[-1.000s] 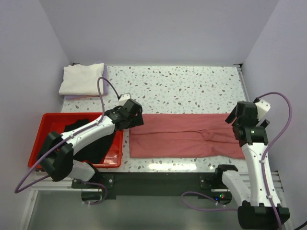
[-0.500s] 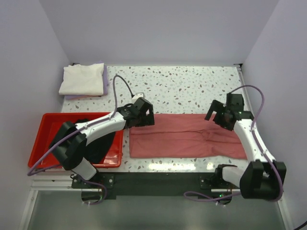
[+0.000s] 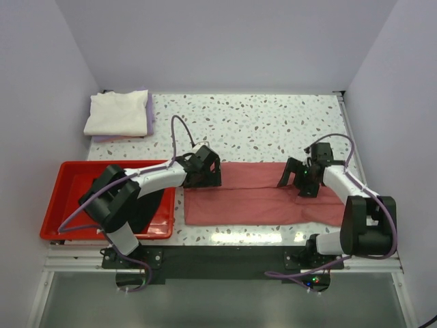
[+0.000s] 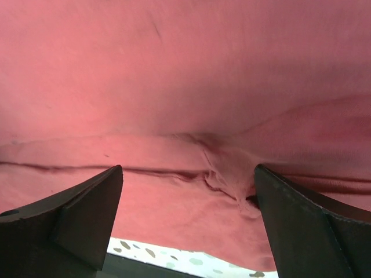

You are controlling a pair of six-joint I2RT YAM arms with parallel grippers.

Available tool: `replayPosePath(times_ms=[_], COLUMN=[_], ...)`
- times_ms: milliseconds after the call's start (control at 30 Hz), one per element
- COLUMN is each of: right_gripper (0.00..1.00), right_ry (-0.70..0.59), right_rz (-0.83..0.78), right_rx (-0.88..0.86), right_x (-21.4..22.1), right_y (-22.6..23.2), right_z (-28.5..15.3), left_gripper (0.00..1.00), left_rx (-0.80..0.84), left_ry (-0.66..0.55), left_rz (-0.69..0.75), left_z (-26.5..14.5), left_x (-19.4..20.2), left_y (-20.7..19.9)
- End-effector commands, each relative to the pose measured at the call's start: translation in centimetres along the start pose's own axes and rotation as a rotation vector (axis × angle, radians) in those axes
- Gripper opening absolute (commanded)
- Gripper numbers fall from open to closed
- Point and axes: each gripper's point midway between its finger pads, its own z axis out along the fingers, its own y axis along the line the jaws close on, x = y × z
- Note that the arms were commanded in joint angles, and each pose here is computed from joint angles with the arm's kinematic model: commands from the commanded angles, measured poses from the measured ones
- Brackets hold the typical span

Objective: Fold and stack the t-shirts
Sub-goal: Fold the tshirt

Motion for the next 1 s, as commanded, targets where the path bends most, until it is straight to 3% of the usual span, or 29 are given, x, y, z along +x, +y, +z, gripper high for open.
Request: replayPosePath(times_ms=[0,67,433,767,900,967], right_gripper=[0.99,0.99,0.99,0.99,0.99,0.99], right_ry=[0.079,0.117,0.032,-0.15,-0.227,-0.206], right_rz=[0.009,0.008,0.015,-0.007,0.107,0.146], right_rx=[-0.047,-0.079,-0.167,-0.032,0.145,0.171], right_x=[3.2,4.7,7.9,0.7,-1.9,-1.9], right_y=[0.1,0.5,2.2,1.5,-1.4,-1.8], right_z=[0.1,-0.3,-6.7,-6.3,-4.6,-3.4], left_gripper=[1.0,1.0,1.0,1.0,1.0,1.0], left_rx=[0.008,-0.002,-0.028,-0.043,-0.056,-0.058], left_ry=[-0.016,-0.008,-0.017,-0.019,-0.022,-0.018], left_rz=[0.01,0.01,0.017,0.016,0.016,0.02], left_z=[0.7,0.8,0.6,0.5,0.4,0.3], left_x=[-0.2,0.0,-0.4,-0.3,-0.3,0.0], left_y=[-0.3,-0.1,0.2,0.6,1.0,1.2])
